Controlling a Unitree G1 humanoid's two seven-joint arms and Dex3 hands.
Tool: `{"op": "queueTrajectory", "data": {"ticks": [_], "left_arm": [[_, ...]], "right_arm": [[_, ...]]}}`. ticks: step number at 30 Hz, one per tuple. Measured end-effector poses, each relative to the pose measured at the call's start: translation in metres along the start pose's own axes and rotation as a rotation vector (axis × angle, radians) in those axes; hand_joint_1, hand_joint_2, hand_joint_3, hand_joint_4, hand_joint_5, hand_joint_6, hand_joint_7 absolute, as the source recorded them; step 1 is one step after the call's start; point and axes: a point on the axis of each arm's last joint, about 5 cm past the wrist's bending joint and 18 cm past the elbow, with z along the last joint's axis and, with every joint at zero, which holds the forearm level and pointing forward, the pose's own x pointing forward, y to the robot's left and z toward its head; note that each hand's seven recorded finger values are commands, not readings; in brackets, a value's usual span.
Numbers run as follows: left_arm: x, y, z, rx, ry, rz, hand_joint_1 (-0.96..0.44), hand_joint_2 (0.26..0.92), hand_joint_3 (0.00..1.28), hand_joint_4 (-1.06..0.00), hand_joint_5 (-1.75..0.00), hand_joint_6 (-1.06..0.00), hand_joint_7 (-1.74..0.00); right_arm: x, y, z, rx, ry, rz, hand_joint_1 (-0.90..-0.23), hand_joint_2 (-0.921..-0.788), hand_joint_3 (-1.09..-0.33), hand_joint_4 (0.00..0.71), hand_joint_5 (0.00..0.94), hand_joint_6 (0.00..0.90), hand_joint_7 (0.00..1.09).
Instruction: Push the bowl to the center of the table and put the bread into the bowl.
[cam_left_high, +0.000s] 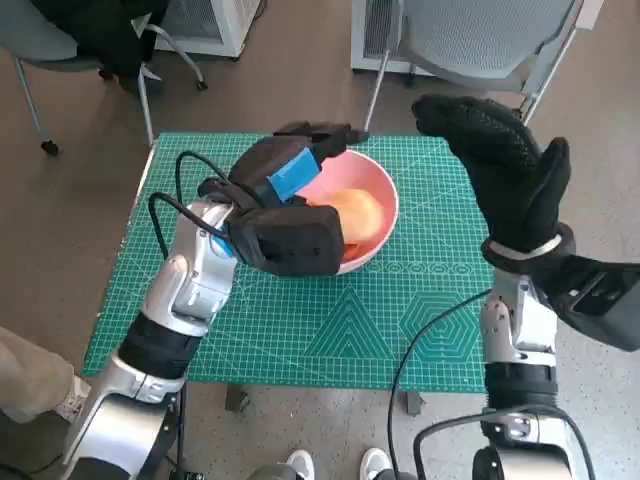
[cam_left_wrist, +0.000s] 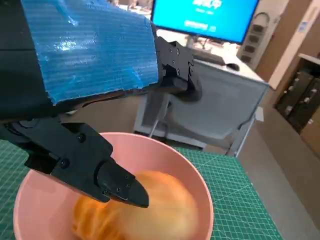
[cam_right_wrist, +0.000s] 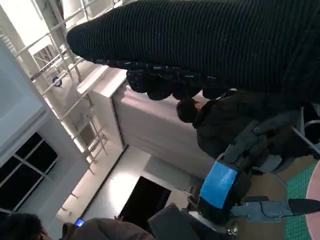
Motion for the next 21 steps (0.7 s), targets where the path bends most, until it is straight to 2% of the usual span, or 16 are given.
{"op": "queueTrajectory", "data": {"ticks": [6, 12, 17, 21], "left_arm": [[-0.001, 0.001, -0.002, -0.003, -0.024, 0.019, -0.54, 0.846, 0.04, 0.00, 0.00, -0.13, -0.08], [-0.005, 0.004, -0.009, -0.099, -0.053, 0.048, -0.62, 0.901, 0.05, 0.00, 0.00, -0.10, -0.06], [-0.015, 0.008, -0.024, -0.328, -0.099, 0.083, -0.65, 0.918, 0.09, 0.00, 0.00, -0.10, -0.05], [-0.025, 0.007, -0.036, -0.524, -0.181, 0.126, -0.67, 0.920, 0.16, 0.00, 0.00, -0.10, -0.06]], "right_arm": [[0.0001, 0.000, 0.000, 0.000, -0.001, 0.001, -0.711, -0.921, -0.785, 0.060, 0.002, -0.001, 0.24], [0.0001, 0.001, 0.000, 0.002, -0.001, 0.002, -0.711, -0.921, -0.785, 0.060, 0.002, -0.001, 0.24], [-0.0003, 0.002, 0.000, 0.004, -0.005, 0.002, -0.713, -0.921, -0.785, 0.060, 0.002, -0.001, 0.24], [-0.0002, 0.002, 0.002, -0.001, -0.015, 0.006, -0.711, -0.921, -0.785, 0.061, 0.002, 0.000, 0.24]]}}
